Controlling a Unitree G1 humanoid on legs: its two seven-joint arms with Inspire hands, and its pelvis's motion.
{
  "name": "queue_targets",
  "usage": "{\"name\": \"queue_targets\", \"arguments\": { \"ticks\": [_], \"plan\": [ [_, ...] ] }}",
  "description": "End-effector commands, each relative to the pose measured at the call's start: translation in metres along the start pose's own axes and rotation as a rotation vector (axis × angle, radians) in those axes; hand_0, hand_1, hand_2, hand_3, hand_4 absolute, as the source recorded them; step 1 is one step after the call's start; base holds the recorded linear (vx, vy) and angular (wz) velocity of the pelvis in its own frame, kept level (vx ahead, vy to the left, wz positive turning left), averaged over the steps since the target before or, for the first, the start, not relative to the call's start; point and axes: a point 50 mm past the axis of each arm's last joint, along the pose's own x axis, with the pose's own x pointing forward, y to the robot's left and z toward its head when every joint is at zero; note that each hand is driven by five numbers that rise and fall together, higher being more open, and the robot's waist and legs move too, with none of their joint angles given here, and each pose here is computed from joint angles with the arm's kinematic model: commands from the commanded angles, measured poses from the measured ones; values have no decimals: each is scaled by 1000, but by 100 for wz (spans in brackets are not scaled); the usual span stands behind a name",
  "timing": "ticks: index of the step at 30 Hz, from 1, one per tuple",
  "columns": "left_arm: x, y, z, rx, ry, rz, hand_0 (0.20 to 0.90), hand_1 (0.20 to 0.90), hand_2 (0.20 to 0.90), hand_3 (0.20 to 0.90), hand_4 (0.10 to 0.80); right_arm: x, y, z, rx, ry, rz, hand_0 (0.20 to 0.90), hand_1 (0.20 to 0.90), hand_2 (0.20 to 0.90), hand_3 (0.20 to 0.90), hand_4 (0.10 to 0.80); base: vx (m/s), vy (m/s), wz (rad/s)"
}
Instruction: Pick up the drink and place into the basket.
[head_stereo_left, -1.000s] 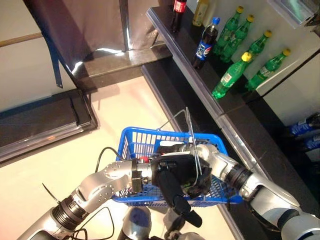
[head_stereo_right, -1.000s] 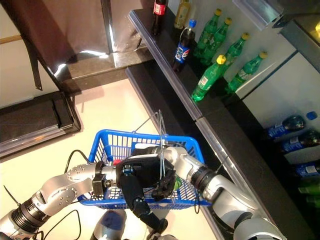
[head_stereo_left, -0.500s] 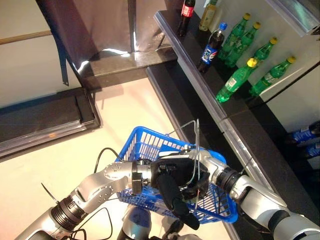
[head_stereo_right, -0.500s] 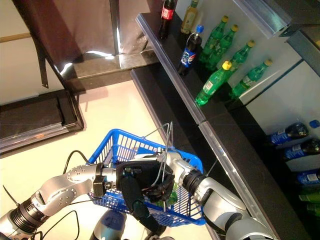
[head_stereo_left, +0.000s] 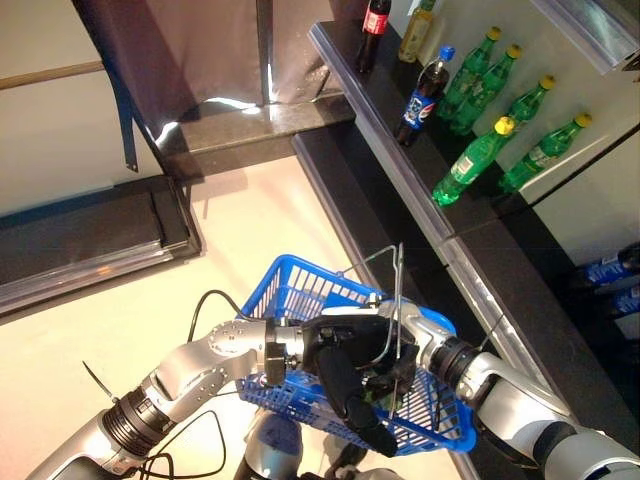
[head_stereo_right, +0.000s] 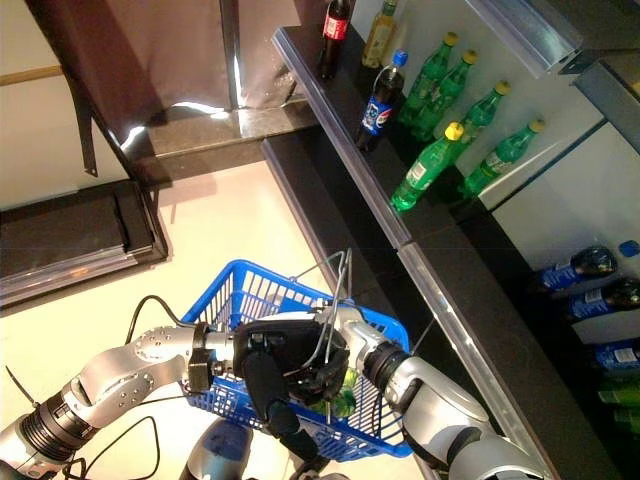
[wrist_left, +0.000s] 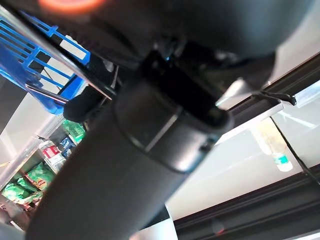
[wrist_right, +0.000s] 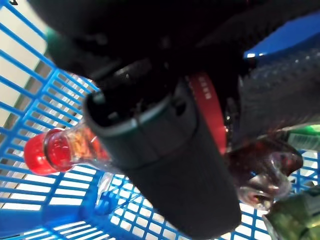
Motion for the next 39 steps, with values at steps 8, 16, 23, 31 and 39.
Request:
{"name": "queue_targets", "arguments": {
  "ticks": [8, 16, 23, 31, 39],
  "plan": [
    [26, -95, 110, 319, -769, -657, 300, 300, 300, 200, 100, 13, 37, 1, 44, -30, 93, 900, 900, 900, 900, 800, 0, 0, 0],
    [19, -85, 109, 341, -788, -557, 300, 300, 300, 200, 100, -4, 22, -7, 38, -45, 29, 900, 900, 900, 900, 800, 0, 3, -1],
    [13, -78, 107, 357, -799, -497, 300, 300, 300, 200, 100, -18, 15, -12, 34, -63, -10, 900, 900, 900, 900, 800, -6, 6, -9],
    [7, -70, 109, 372, -826, -392, 300, 300, 300, 200, 100, -31, 5, -12, 41, -102, -68, 900, 900, 900, 900, 800, 0, 0, 0],
    [-13, -50, 109, 377, -890, -165, 300, 300, 300, 200, 100, -51, 1, -13, 86, -185, -167, 900, 900, 900, 900, 800, -8, 0, -7]
  ]
}}
